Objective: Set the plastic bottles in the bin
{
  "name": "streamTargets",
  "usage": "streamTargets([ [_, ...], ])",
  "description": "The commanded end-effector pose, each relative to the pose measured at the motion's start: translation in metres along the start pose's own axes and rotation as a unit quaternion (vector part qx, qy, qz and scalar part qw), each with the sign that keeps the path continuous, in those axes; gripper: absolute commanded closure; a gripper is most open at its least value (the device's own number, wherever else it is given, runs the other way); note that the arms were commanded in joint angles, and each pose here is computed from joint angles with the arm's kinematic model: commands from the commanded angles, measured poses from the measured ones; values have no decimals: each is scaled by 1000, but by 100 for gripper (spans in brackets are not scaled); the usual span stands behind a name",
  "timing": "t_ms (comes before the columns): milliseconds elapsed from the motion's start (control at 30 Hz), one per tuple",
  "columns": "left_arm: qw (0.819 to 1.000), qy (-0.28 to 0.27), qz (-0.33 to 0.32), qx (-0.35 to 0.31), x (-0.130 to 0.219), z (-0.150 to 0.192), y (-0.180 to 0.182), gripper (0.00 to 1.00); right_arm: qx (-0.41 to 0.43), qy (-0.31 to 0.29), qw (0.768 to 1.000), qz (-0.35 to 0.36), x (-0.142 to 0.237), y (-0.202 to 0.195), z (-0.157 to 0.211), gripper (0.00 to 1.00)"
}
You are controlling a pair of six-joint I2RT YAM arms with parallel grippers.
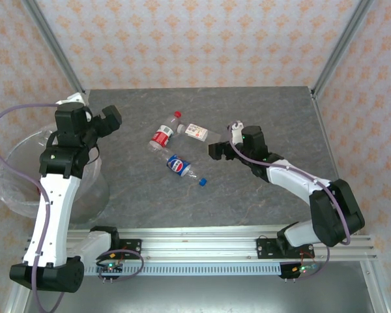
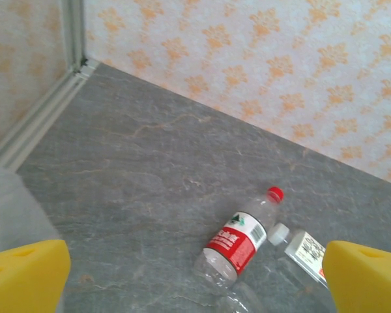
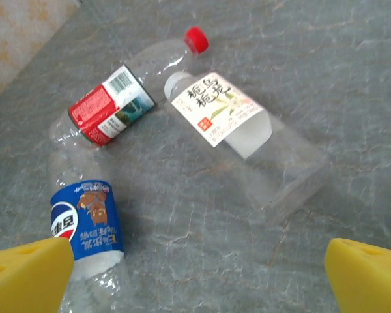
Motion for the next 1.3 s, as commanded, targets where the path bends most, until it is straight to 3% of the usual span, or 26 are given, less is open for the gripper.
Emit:
streamTargets([
  [0,999,-7,42,-6,2,-7,-18,0,-37,33,999,12,-4,-2,13,1],
  [100,997,6,74,-2,-4,0,-33,0,-66,73,995,-1,-14,6,22,1],
  [200,995,25,92,-15,-10,10,-50,0,-25,85,996,-13,-25,23,31,1],
  [567,996,60,57,-45,-29,29,-59,0,103,164,978,-84,-43,69,80,0],
  [933,995,73,45,-46,-38,35,-58,0,136,179,971,-79,-72,80,88,2],
  [1267,995,79,27,-52,-41,37,-53,0,182,182,965,-51,-93,76,96,14],
])
Point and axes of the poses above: each hand's point on the last joint's axis, 136 mm out from that joint toward the fingers, its own x axis back along the fingers, its own y axis along the line the jaws close on, z = x × y, the point moved 4 cm from there along x, back along the fingers, and after that the axes turned 5 degrees about x, right-handed, at the moved point
